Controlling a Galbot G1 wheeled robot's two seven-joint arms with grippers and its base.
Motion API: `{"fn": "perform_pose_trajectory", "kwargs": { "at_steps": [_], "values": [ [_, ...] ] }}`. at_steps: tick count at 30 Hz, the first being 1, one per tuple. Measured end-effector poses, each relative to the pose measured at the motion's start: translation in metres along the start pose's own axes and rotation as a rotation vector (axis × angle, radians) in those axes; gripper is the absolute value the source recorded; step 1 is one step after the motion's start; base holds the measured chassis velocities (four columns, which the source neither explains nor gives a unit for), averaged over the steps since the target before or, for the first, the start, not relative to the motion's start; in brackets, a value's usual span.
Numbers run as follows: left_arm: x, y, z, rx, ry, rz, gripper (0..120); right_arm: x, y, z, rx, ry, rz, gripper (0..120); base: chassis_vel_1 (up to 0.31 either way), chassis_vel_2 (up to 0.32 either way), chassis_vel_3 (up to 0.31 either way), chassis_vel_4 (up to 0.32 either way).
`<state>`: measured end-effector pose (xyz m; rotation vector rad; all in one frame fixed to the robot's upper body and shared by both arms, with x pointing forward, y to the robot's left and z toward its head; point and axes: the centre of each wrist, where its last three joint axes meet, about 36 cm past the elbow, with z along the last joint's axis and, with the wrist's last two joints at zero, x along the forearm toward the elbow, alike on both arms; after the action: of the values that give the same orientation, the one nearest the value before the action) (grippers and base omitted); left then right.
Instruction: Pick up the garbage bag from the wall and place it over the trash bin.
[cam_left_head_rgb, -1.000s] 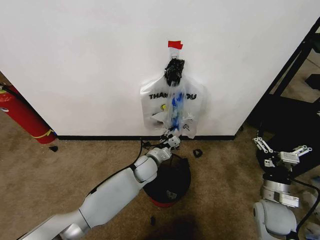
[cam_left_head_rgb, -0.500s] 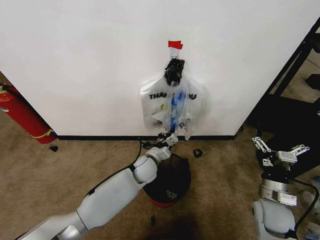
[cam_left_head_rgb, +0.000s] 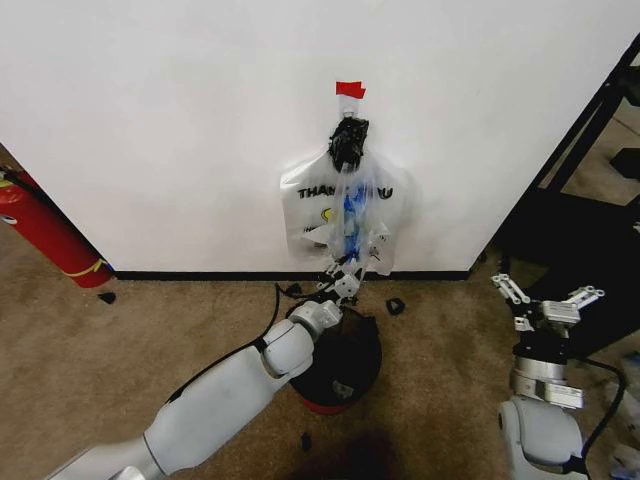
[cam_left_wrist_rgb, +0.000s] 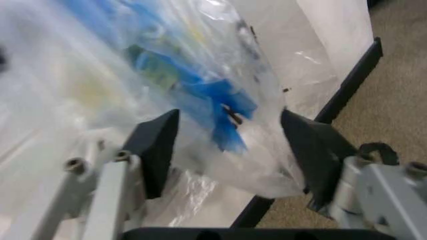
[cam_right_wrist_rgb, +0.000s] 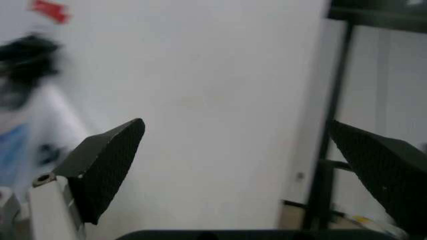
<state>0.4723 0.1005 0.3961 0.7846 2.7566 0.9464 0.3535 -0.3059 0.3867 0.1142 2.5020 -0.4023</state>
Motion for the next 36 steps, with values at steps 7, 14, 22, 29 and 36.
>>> {"fn": "perform_pose_trajectory", "kwargs": {
  "at_steps": [7, 14, 22, 29, 36],
  "values": [
    [0.053, 0.026, 0.011, 0.062, -0.046, -0.071, 92, -0.021, 0.015, 0.017, 0.138, -0.011, -0.271, 100, 0.0, 0.0, 0.0, 0.0],
    [0.097, 0.044, 0.014, 0.079, -0.054, -0.101, 99, -0.036, 0.023, 0.022, 0.276, -0.013, -0.452, 100, 0.0, 0.0, 0.0, 0.0],
    [0.136, 0.032, 0.003, 0.179, -0.049, -0.168, 100, -0.073, 0.031, 0.042, 0.525, -0.062, -0.655, 100, 0.0, 0.0, 0.0, 0.0],
    [0.153, 0.02, -0.009, 0.22, -0.053, -0.188, 100, -0.115, 0.041, 0.052, 0.716, -0.144, -0.808, 100, 0.0, 0.0, 0.0, 0.0],
    [0.161, 0.016, -0.014, 0.232, -0.054, -0.213, 100, -0.146, 0.056, 0.079, 0.833, -0.142, -0.919, 100, 0.0, 0.0, 0.0, 0.0]
  ]
}}
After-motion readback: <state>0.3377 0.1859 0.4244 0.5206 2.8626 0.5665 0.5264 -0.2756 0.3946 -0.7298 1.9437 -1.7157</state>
